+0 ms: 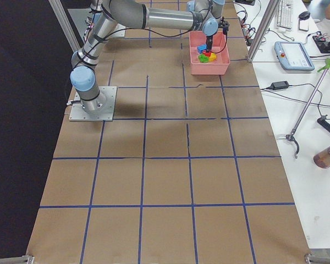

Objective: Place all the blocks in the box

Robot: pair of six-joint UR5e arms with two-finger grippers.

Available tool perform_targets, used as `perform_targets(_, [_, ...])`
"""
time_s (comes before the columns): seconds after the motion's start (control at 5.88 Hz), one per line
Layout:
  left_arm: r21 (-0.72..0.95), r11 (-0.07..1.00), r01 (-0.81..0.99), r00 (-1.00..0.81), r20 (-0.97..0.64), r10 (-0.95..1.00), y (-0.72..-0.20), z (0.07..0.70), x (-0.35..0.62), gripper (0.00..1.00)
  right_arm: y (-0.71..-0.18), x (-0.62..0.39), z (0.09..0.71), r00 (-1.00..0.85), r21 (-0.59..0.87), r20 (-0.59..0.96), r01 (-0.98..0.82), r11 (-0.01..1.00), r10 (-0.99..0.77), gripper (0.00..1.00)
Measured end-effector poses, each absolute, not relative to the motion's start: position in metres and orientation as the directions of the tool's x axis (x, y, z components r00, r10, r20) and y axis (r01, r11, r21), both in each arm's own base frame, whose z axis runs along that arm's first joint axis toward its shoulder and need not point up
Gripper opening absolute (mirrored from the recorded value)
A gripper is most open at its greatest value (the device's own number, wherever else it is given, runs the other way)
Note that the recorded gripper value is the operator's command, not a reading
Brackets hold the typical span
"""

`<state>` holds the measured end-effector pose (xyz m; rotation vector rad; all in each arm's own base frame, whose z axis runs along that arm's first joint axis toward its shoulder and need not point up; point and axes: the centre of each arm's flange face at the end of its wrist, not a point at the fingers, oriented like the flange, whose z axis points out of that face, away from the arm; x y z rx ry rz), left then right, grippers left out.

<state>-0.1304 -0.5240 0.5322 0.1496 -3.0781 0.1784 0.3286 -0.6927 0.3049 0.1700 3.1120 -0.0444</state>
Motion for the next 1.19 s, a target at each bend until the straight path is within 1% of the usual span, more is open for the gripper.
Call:
perform_targets(0.34, [-0.110,0.989,-0.100,-0.994,0.059,-0.094,-0.522,0.534,-0.130,0.99,-0.694,0.323,0.312,-0.993,-0.036,-0.026,0.115,0.993,0.114,1.00])
perform_targets(0.51, [-0.109,0.989,-0.100,-0.994,0.059,-0.094,-0.521,0.534,-0.130,0.99,-0.696,0.313,0.323,-0.993,-0.047,-0.030,0.112,0.993,0.111,1.00])
perform_targets(0.68, [-0.109,0.989,-0.100,-0.994,0.059,-0.094,-0.520,0.535,-0.130,0.99,-0.693,0.292,0.349,-0.995,-0.049,-0.026,0.101,0.994,0.100,1.00])
perform_targets(1.02, [-0.107,0.989,-0.100,-0.994,0.058,-0.094,-0.520,0.534,-0.130,0.99,-0.665,0.208,0.414,-0.999,0.003,-0.002,0.048,0.999,0.048,1.00])
perform_targets(1.19, [-0.107,0.989,-0.100,-0.994,0.058,-0.094,-0.519,0.535,-0.131,0.99,-0.634,0.174,0.437,-1.000,0.025,0.003,0.029,0.999,0.029,1.00])
